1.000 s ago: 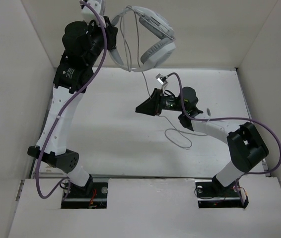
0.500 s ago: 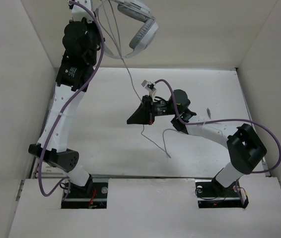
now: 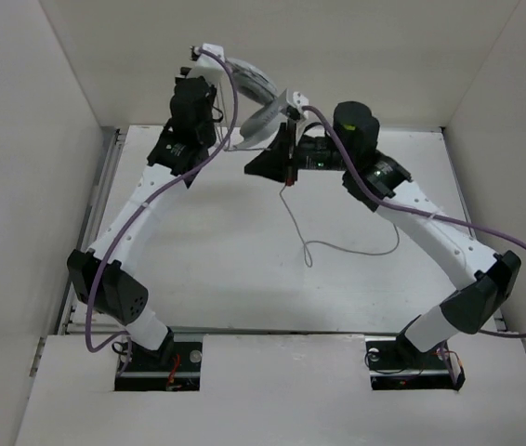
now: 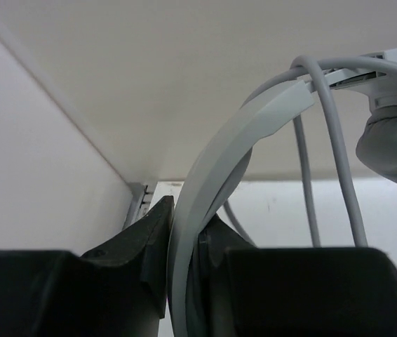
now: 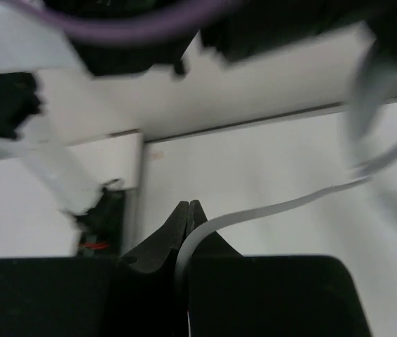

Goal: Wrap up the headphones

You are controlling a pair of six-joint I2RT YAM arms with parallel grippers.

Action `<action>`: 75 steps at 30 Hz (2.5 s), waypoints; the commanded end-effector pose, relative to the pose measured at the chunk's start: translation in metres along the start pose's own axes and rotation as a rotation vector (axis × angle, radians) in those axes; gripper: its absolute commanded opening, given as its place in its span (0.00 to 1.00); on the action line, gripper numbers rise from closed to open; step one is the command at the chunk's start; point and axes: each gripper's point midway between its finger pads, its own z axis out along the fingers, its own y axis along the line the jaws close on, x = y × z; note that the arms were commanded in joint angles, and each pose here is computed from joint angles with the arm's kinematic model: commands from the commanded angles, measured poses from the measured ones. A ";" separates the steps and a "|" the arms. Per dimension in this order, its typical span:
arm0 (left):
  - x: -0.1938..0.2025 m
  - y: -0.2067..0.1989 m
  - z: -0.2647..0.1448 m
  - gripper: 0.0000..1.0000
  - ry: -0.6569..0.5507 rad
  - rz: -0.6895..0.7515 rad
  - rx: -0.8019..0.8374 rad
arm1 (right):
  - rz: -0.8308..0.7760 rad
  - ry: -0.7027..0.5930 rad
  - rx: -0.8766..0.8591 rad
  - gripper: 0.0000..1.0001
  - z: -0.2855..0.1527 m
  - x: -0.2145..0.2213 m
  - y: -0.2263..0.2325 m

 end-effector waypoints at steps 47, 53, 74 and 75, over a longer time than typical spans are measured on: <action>-0.033 -0.141 -0.160 0.00 -0.051 0.023 0.860 | -1.010 0.432 1.211 0.03 -0.219 -0.061 -0.272; -0.057 -0.142 -0.169 0.00 -0.093 -0.013 0.902 | -0.904 0.415 1.157 0.05 -0.219 -0.033 -0.286; -0.209 -0.128 -0.201 0.00 -0.324 -0.372 1.018 | 0.265 -0.385 0.219 0.33 -0.088 0.036 -0.136; -0.213 -0.127 -0.201 0.01 -0.332 -0.381 1.017 | 0.278 -0.392 0.210 0.36 -0.083 0.038 -0.132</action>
